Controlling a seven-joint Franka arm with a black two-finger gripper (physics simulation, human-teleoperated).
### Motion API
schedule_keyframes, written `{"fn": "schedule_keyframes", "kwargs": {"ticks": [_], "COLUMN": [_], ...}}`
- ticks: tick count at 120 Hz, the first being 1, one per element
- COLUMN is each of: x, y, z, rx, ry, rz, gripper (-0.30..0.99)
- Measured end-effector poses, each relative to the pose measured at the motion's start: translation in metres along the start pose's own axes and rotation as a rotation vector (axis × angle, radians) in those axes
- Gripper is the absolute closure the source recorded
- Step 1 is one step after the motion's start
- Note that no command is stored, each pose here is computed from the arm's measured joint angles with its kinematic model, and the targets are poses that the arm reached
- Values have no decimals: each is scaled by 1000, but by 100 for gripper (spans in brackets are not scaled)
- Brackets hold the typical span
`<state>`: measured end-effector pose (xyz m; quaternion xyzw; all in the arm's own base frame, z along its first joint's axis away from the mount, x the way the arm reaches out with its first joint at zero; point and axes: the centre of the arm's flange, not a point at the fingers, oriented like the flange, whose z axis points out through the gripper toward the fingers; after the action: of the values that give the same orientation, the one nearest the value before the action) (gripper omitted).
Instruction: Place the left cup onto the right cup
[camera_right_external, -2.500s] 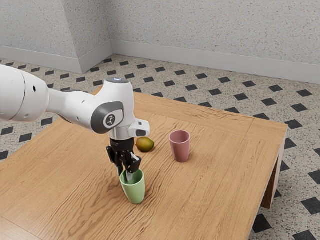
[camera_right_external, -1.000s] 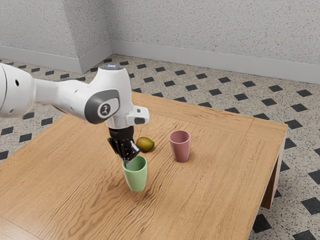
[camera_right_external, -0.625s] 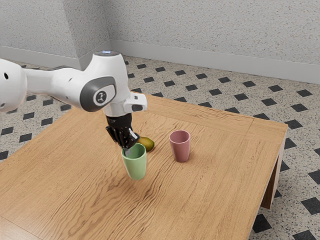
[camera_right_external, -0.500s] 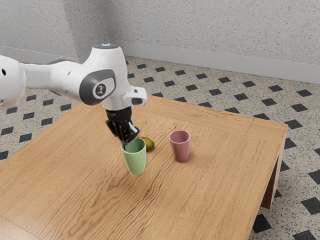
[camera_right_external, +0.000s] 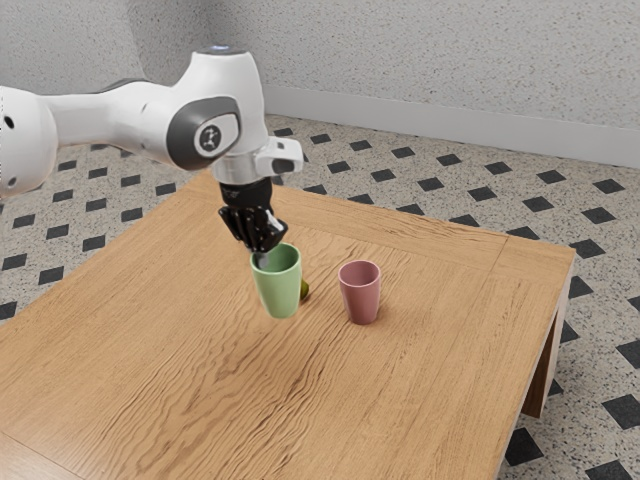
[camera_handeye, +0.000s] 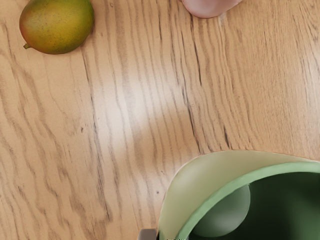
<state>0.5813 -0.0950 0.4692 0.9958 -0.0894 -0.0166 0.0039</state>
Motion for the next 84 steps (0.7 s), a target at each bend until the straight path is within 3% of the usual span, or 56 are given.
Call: {"fn": "schedule_keyframes", "kwargs": {"ticks": [84], "x": [59], "y": [16], "z": [-11], "rx": [11], "ry": [8], "rz": [29], "gripper": [79]}}
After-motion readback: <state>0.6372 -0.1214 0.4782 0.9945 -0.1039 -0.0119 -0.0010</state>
